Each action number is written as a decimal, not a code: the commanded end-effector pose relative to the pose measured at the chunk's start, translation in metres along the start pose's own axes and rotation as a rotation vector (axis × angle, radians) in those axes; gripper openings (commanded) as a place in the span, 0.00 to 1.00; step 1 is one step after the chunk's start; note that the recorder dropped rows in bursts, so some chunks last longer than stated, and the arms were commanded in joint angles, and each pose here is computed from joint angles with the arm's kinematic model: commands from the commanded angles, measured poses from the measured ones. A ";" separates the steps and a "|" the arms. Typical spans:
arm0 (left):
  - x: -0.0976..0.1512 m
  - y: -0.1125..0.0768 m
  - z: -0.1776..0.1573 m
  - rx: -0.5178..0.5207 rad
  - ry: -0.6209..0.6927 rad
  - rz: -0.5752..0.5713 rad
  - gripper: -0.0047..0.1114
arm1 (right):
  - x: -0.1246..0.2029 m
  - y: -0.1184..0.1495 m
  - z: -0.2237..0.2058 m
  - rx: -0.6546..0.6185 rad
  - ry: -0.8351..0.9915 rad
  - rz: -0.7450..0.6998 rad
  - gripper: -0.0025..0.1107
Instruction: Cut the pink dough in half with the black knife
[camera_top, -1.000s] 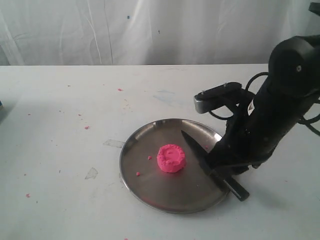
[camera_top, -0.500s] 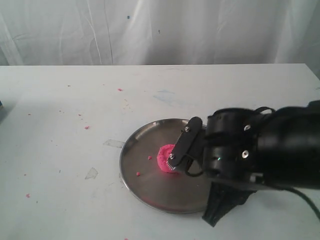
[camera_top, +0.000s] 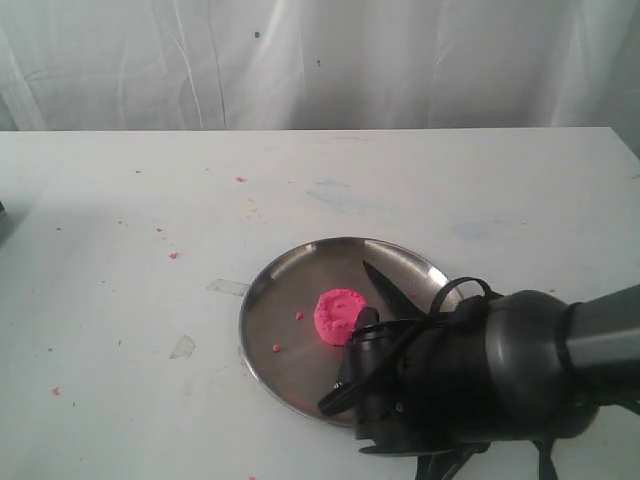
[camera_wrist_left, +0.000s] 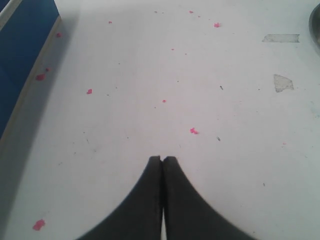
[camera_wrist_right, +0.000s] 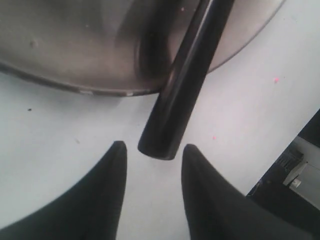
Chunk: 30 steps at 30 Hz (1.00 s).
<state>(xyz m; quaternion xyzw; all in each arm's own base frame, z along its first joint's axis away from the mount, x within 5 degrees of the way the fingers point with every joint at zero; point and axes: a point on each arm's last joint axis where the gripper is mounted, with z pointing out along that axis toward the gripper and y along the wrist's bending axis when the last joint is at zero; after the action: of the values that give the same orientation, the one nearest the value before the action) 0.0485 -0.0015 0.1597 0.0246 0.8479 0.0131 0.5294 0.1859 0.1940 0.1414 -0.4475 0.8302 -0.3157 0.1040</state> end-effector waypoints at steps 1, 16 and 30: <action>0.003 0.000 0.000 0.000 0.019 -0.005 0.04 | -0.003 0.003 0.007 0.028 0.006 -0.009 0.33; 0.003 0.000 0.000 0.000 0.019 -0.005 0.04 | -0.008 0.010 0.020 0.079 0.024 -0.061 0.33; 0.003 0.000 0.000 0.000 0.019 -0.005 0.04 | -0.006 0.009 0.022 0.114 0.064 -0.019 0.17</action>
<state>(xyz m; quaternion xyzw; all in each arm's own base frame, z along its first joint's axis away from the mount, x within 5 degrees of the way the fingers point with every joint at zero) 0.0485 -0.0015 0.1597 0.0246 0.8479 0.0131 0.5294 0.1931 0.1934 0.1180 -0.4425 0.8107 -0.3702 0.0993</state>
